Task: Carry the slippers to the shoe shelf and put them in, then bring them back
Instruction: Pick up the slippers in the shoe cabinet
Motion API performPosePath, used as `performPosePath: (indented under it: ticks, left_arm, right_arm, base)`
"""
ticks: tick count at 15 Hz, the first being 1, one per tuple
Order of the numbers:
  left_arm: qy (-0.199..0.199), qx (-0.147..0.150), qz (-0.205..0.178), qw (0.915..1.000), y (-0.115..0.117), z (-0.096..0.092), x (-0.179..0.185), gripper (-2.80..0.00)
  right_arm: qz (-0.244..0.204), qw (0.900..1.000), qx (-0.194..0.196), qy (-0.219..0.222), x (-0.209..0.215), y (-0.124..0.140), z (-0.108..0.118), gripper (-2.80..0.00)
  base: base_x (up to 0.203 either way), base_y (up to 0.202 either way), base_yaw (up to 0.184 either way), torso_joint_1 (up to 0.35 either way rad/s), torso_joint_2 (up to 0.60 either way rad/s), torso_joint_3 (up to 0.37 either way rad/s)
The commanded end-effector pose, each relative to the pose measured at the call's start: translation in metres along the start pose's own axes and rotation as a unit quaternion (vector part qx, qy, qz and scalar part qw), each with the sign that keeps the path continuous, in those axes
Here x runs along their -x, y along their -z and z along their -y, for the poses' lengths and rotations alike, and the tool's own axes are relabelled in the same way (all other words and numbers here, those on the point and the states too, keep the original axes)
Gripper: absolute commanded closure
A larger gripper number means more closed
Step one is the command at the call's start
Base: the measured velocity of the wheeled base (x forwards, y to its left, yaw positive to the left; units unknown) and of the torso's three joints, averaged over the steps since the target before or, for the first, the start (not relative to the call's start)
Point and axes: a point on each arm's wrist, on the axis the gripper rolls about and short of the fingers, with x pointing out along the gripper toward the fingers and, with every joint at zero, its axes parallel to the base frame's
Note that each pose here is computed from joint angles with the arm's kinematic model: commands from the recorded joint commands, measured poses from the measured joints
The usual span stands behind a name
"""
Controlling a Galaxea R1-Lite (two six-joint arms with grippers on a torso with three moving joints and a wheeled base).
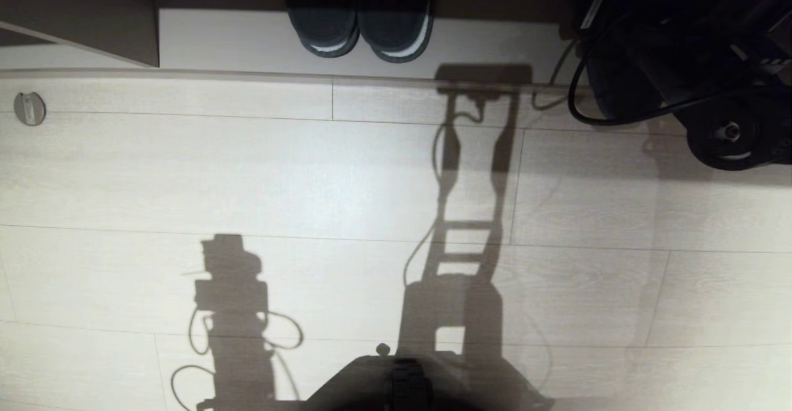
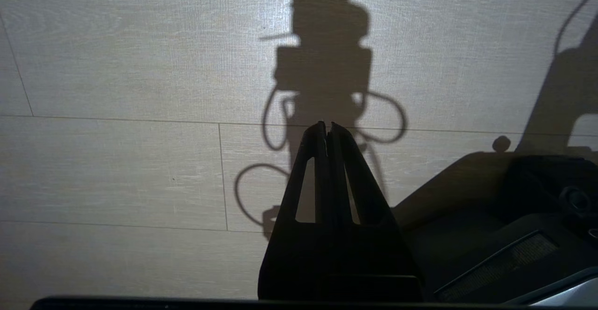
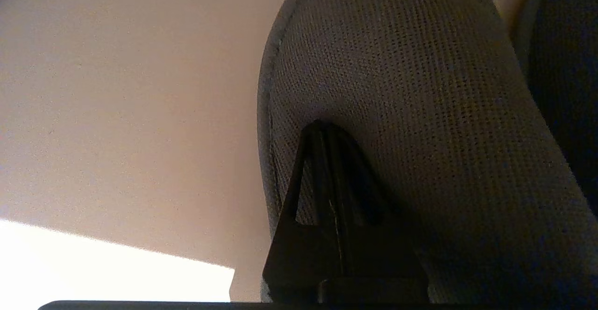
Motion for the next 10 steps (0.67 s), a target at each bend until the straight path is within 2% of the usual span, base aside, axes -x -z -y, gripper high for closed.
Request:
performPosePath:
  ticks: [1,4,10]
  left_arm:
    - [0.000,0.000,0.000,1.0000,0.000,0.000,0.000,0.00]
    - [0.000,0.000,0.000,1.0000,0.000,0.000,0.000,0.00]
    - [0.000,0.000,0.000,1.0000,0.000,0.000,0.000,0.00]
  right_arm:
    - [0.004,1.000,-0.008,0.001,0.005,-0.012,0.003,0.00]
    - [-0.005,0.999,-0.038,-0.010,0.023,-0.029,0.004,0.00]
    - [-0.013,0.999,-0.045,-0.017,0.045,-0.040,0.009,0.00]
  base:
    - [0.000,0.000,0.000,0.000,0.00,0.000]
    - [0.000,0.000,0.000,0.000,0.00,0.000]
    - [0.000,0.000,0.000,0.000,0.00,0.000]
